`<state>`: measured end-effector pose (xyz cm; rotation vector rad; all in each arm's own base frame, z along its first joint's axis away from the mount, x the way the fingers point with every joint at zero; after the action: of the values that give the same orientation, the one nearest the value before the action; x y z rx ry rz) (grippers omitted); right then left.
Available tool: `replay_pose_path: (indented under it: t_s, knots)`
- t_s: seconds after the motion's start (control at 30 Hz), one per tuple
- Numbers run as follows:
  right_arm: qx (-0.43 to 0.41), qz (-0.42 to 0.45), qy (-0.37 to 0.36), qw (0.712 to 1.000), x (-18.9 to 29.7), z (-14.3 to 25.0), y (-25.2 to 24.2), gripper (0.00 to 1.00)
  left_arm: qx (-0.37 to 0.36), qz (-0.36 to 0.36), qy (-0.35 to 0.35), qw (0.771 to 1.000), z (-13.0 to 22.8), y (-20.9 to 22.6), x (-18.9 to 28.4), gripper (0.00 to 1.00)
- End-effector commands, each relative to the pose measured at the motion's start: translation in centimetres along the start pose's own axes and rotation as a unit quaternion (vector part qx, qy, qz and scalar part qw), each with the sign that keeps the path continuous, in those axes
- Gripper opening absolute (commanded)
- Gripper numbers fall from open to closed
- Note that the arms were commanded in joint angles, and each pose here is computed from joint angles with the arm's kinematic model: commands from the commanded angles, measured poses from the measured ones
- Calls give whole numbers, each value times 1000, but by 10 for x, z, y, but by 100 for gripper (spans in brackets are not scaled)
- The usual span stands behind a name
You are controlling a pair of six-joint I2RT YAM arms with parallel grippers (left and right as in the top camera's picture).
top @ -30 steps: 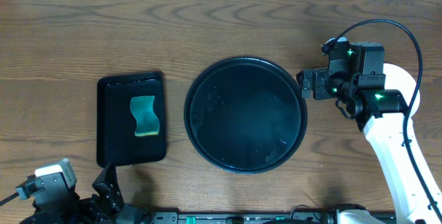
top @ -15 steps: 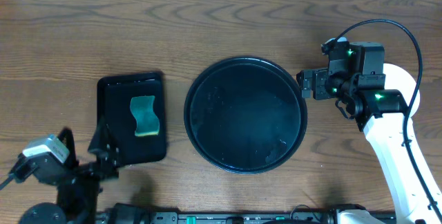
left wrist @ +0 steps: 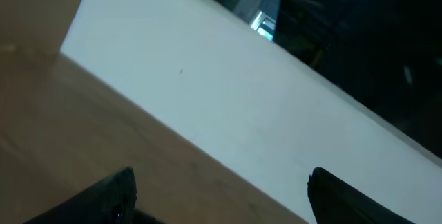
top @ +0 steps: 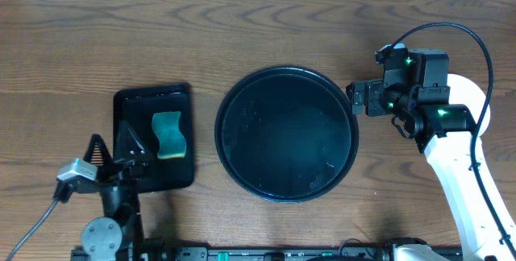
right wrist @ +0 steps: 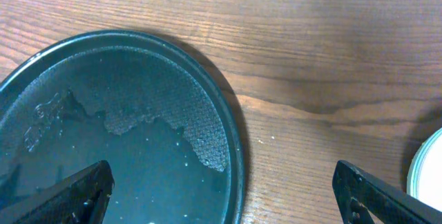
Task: Clean dirty plates on tray and stack at the side
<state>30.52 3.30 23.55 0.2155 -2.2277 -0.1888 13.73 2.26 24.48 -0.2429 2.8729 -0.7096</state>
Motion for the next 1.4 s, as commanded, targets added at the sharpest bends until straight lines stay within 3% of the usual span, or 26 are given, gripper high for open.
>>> replay_pose_path:
  t_s: [0.0,0.5,0.67,0.8,1.37]
  knots:
    - [11,-2,-6,1000,3,-3,3,99,28,3,2,1000,11,6,-2,80]
    - [11,-2,-6,1000,3,-3,3,99,23,-27,37,999,58,32,-9,80]
    - [11,-2,-6,1000,3,-3,3,99,16,-64,128,990,86,44,-3,80]
    - [11,-2,-6,1000,3,-3,3,99,-23,-45,134,990,86,42,-3,80]
    - [11,-2,-6,1000,3,-3,3,99,-23,-46,135,990,86,42,-3,80]
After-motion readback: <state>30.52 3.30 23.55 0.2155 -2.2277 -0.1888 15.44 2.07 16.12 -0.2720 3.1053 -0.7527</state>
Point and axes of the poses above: each gripper's point midway between its finger pads, its own x axis back along the fingers, its own y axis along the line the jaws close on, z = x × y, the point moved 9 cm from there along x, back along the fingers, and after that the axes turned 7 degrees about -x, right-handed, at the moved point
